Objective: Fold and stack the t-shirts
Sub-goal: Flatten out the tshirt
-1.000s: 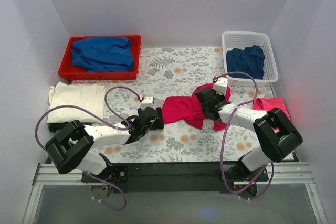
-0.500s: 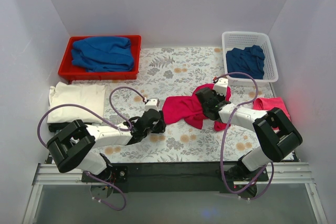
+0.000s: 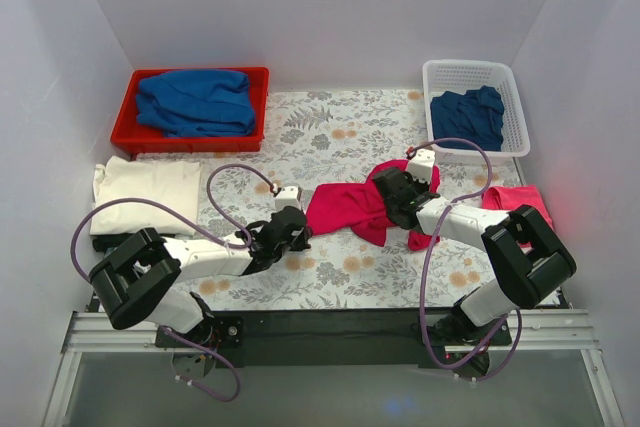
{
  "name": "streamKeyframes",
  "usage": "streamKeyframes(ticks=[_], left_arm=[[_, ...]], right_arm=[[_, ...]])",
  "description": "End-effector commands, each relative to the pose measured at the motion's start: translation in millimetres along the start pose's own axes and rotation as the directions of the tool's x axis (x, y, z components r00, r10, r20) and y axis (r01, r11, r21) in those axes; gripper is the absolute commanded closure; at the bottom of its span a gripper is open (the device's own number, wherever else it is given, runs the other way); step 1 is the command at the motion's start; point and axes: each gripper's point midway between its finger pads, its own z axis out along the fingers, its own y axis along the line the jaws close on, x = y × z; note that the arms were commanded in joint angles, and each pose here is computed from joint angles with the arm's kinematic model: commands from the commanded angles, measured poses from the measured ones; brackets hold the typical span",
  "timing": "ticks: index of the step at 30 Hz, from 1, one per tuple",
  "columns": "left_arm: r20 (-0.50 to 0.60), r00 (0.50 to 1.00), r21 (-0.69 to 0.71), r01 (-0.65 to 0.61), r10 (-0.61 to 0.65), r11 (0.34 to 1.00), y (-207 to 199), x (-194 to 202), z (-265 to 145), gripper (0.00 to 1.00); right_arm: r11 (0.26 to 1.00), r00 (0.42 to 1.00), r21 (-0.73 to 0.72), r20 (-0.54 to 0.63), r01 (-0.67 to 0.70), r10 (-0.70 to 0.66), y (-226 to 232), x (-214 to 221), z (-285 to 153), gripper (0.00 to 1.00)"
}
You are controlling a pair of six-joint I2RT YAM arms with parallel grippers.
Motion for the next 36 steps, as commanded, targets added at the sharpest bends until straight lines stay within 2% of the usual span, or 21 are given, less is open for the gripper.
streamKeyframes(ticks=[1,6,11,15,20,26,27,32,35,36], left_arm=[[0.06,0.998,-0.011,-0.001,0.001,1.0,-5.6,-19.6,-1.6,1.0],[0.122,0.993,-0.051,0.001,0.005,0.999,-2.1,-42.2,-13.2,1.0],[0.295,0.955,-0.185,0.079,-0.021,0.98,10.6,-104.3,-46.4,1.0],[0.474,0.88,-0.261,0.159,-0.017,0.952,24.5,-162.4,-92.3,1.0],[0.632,0.773,-0.208,0.23,-0.049,0.951,14.7,-232.9,-153.4,1.0],[0.717,0.697,-0.228,0.234,0.0,0.945,14.5,-280.5,-204.4,1.0],[0.74,0.673,-0.214,0.253,-0.012,0.943,14.0,-290.6,-216.1,1.0],[0.787,0.616,-0.212,0.275,-0.003,0.938,26.7,-311.1,-261.9,1.0],[0.825,0.565,-0.199,0.32,-0.018,0.926,39.3,-320.9,-291.7,1.0],[0.852,0.524,-0.195,0.337,-0.011,0.921,43.6,-329.7,-307.1,1.0]], right_arm=[[1.0,1.0,0.021,0.003,-0.013,0.013,-3.1,-1.5,0.8,0.99],[1.0,1.0,0.016,0.018,-0.022,0.021,-3.8,-10.2,-2.5,0.99],[0.999,0.998,-0.011,0.052,-0.042,0.042,-4.7,-33.2,-12.6,0.99],[0.995,0.992,-0.064,0.095,-0.079,0.085,-6.5,-62.0,-28.3,0.99],[0.981,0.98,-0.155,0.145,-0.116,0.139,-9.0,-100.4,-52.8,0.99],[0.958,0.955,-0.259,0.231,-0.123,0.186,-24.7,-148.4,-91.1,0.99],[0.954,0.952,-0.273,0.24,-0.123,0.191,-27.3,-152.7,-95.7,0.99],[0.917,0.926,-0.386,0.298,-0.102,0.229,-39.6,-180.1,-129.3,0.99],[0.888,0.906,-0.451,0.333,-0.09,0.261,-46.8,-191.4,-147.2,0.99],[0.884,0.9,-0.457,0.34,-0.096,0.273,-51.7,-192.9,-150.7,0.99]])
